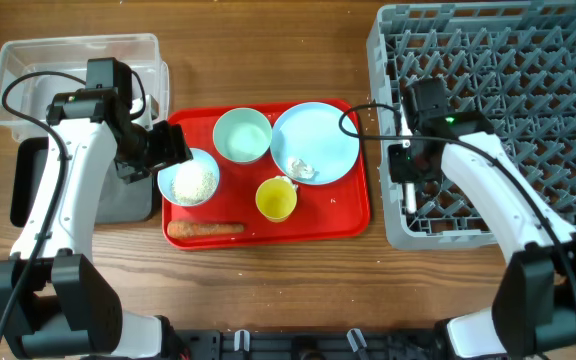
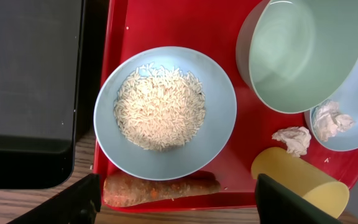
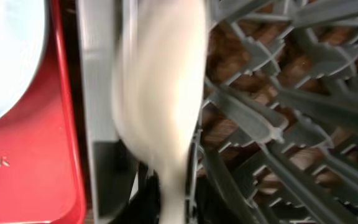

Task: Sort waste into correct bins and load items into the dishwasher rack
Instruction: 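Carry the white spoon right and insert it into the dish rack, then grasp the yellow cup with the left gripper and lift it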

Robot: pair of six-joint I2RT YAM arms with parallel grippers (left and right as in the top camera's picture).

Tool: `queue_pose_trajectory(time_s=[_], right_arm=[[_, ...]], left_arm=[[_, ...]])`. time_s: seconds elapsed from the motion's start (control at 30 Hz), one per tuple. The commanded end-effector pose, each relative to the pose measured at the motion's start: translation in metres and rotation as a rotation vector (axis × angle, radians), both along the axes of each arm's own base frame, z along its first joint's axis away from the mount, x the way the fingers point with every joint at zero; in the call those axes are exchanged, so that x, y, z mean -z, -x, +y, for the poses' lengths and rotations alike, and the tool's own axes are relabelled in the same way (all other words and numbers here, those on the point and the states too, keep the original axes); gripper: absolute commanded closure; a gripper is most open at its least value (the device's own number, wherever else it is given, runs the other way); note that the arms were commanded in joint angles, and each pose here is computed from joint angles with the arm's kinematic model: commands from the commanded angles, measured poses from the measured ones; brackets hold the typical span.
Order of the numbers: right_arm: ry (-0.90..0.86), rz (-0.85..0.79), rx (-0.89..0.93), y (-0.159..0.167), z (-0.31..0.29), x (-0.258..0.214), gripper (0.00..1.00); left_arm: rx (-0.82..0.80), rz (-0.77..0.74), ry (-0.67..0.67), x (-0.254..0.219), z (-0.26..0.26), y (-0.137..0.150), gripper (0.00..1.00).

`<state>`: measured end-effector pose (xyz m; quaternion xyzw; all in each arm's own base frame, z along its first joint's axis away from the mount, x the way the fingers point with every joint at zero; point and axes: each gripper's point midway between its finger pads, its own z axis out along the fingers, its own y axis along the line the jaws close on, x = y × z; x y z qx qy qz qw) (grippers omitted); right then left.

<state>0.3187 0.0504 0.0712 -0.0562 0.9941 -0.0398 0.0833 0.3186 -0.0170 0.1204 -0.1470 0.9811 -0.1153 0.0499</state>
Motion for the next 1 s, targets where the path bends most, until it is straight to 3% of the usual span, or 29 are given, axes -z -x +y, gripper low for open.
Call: queue_pose_trajectory(time_s=[0.0,0.1,0.33,0.5,0.73,0.97], right_arm=[[0.008,-0.023,-0.004,-0.006,-0.002,-0.006,0.67],[-0.007,-0.083,0.009,-0.009,-0.001,-0.024,0.65],[-0.057,-0.272,0.056,-0.008,-0.012,-0.084,0.46],[-0.110,-0.263,0.138,0.001,-0.032,-0.091,0.44],[-0.165,-0.240,0.211,0.005,-0.050,-0.089,0.44],[-0.163,-0.235,0.208,0.006,-0.051,-0.088,0.44]], left_arm=[[0.007,-0.022,-0.012,-0.004,0.001,-0.002,0.16],[0.009,-0.026,-0.011,-0.005,0.000,-0.002,0.12],[0.114,-0.048,-0.010,-0.005,-0.034,-0.004,0.09],[0.250,-0.044,-0.007,-0.005,-0.077,0.007,0.11],[0.436,-0.011,-0.009,0.000,-0.130,0.038,0.27],[0.461,0.008,-0.007,0.036,-0.146,0.054,0.29]])
